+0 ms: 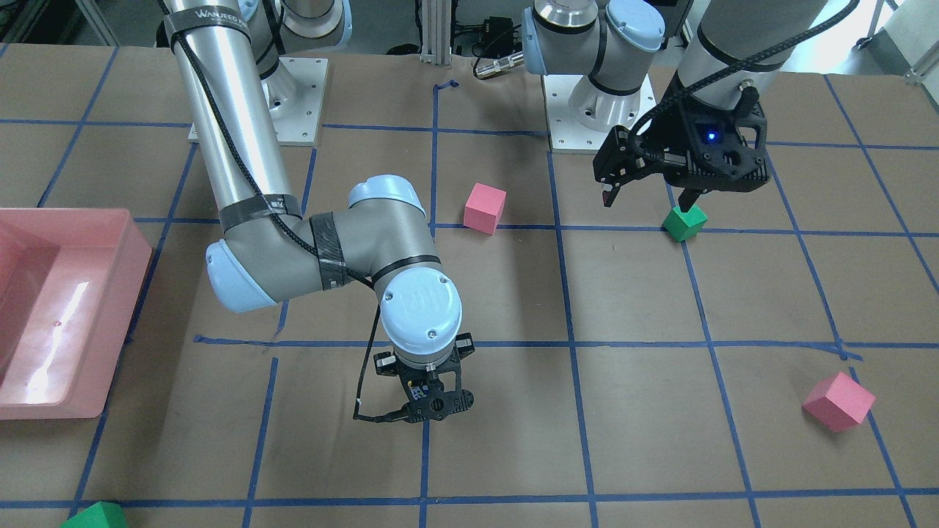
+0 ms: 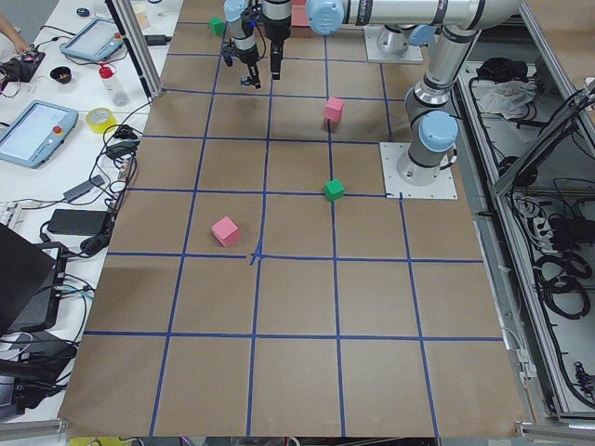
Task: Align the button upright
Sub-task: 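Carry the switch with the right gripper toward the table center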
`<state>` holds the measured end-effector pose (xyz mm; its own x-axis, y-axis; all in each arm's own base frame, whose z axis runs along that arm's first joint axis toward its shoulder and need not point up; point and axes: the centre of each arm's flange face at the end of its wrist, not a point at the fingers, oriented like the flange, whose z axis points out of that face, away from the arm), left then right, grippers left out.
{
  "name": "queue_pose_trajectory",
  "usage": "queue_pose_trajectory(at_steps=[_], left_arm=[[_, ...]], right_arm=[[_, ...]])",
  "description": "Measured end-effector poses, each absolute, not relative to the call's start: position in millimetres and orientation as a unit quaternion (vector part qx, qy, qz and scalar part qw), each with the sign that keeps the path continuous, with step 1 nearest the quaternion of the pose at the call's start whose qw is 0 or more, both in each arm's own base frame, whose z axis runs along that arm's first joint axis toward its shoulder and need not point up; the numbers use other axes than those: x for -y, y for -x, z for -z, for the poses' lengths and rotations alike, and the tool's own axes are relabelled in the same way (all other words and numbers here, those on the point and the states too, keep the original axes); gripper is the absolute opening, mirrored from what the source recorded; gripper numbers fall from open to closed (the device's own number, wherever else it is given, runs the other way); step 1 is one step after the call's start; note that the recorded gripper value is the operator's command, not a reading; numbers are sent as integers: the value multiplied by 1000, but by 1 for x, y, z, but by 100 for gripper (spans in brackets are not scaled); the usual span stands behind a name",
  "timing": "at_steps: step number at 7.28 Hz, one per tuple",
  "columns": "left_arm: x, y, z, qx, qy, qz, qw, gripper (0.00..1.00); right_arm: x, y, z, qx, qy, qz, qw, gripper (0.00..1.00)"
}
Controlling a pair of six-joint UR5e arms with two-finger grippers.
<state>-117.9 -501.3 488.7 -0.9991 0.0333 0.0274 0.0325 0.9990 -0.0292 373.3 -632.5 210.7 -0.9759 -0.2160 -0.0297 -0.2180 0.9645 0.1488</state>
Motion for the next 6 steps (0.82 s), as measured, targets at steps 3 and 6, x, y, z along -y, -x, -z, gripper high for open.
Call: queue_pose_trajectory(at_steps=[3, 6], left_arm=[[501, 116, -489, 1000, 14, -15, 16, 100], [503, 113, -489, 1000, 10, -15, 18, 100]], right_arm=[[631, -381, -196, -992, 88, -87, 17, 0], [632, -385, -189, -992, 83, -89, 28, 2]])
